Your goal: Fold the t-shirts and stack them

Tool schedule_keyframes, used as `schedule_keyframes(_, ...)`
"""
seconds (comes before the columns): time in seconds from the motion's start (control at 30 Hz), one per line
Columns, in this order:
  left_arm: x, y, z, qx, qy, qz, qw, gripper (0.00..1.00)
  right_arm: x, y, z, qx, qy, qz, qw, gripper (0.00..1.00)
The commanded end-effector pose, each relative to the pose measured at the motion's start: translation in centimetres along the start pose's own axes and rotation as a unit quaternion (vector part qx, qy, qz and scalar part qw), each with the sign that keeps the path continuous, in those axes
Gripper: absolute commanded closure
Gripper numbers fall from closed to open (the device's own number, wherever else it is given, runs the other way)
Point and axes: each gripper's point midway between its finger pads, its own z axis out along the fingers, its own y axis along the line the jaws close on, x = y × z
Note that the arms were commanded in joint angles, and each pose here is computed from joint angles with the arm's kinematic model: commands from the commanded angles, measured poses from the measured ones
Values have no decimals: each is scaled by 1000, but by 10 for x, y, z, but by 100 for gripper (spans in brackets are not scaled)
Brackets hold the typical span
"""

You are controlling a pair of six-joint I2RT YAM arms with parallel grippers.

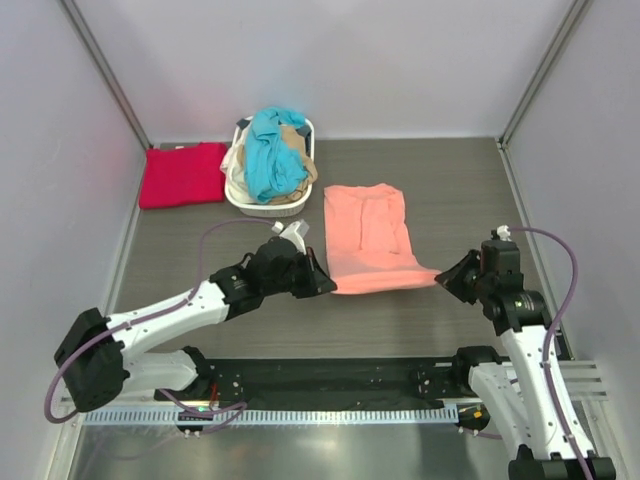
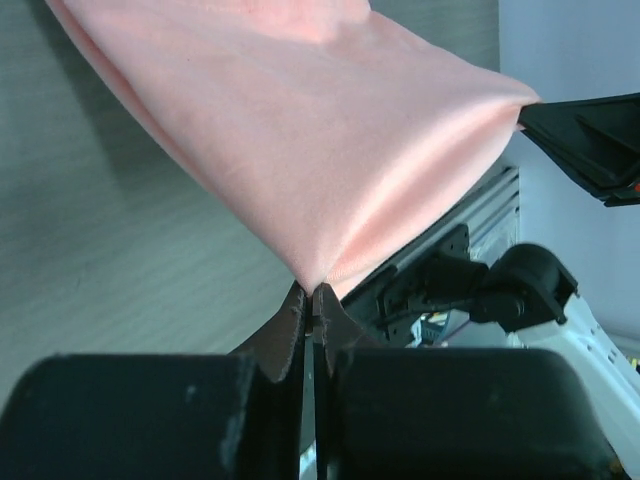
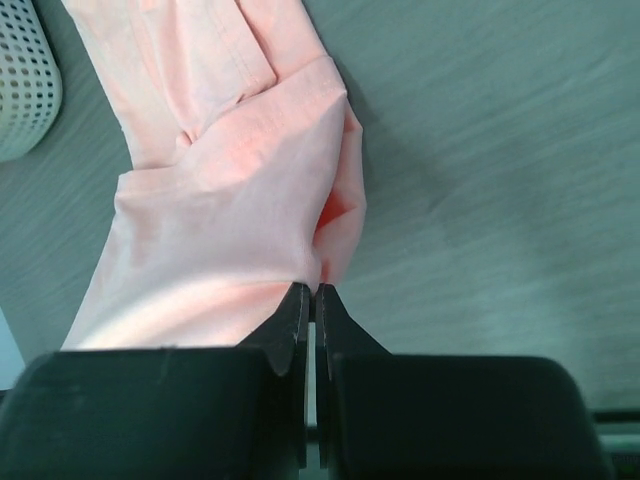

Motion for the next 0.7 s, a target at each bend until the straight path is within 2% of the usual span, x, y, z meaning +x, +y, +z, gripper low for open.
schedule_keyframes(0.0,17,16,-26,-59,6,-28,998,100,17,-13,-31,22,17,20,999,99)
schedule_keyframes(0.2,-15,7,-50,-103,-44,-19,993,100,-12,15,-54,-1,-5,-4,1000,99)
schedule_keyframes(0.37,-48,3,-40,-127,-55,2,990,100,-48,36,-33,6,-16,-24,1000,99)
schedule_keyframes(0.67,-105,14,-12,-138,-58,-6,989,100,-93,64,13,7,-22,-51,998,99)
